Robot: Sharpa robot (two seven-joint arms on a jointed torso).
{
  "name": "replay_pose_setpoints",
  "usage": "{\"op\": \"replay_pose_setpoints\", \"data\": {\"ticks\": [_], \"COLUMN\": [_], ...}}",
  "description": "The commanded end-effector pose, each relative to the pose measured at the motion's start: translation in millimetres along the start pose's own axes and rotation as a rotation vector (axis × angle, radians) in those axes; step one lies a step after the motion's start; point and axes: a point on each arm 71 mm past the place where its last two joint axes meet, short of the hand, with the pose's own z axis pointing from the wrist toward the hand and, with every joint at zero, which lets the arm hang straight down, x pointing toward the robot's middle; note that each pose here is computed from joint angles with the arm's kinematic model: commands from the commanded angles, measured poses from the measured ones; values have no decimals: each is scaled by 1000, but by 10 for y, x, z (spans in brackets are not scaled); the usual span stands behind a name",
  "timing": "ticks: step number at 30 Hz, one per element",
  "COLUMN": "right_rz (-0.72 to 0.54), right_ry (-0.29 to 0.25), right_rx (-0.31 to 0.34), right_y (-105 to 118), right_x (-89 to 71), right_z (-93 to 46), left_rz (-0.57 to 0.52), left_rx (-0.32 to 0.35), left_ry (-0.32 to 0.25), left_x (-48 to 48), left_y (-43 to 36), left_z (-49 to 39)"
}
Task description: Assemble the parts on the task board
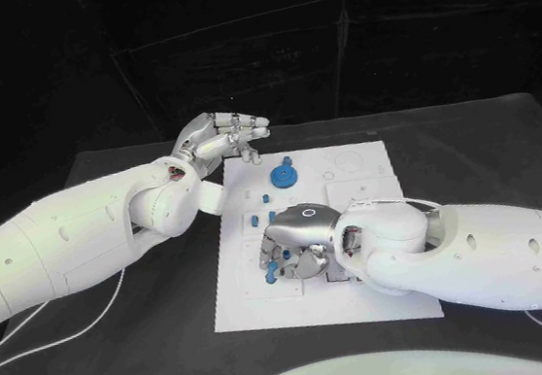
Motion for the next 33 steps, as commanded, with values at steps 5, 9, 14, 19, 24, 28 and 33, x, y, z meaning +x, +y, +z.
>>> {"op": "replay_pose_setpoints", "data": {"ticks": [5, 9, 14, 19, 24, 28, 33], "right_rz": [-36, -34, -32, -23, -15, -4, 8], "right_ry": [6, -10, -31, -42, -42, -50, -81], "right_rx": [0, -15, -27, -35, -40, -47, -56], "right_y": [14, 32, 44, 51, 51, 52, 51], "right_x": [6, -1, -11, -18, -17, -24, -46], "right_z": [12, 16, 14, 11, 7, 0, -18], "left_rz": [-7, -7, -7, -7, -7, -7, -6], "left_rx": [5, 4, 4, 3, 3, 3, 2], "left_ry": [10, 9, 8, 8, 8, 7, 7], "left_x": [12, 8, 4, 3, 3, 0, -4], "left_y": [-13, -13, -12, -12, -12, -12, -12], "left_z": [5, 3, 1, 0, 0, -2, -3]}}
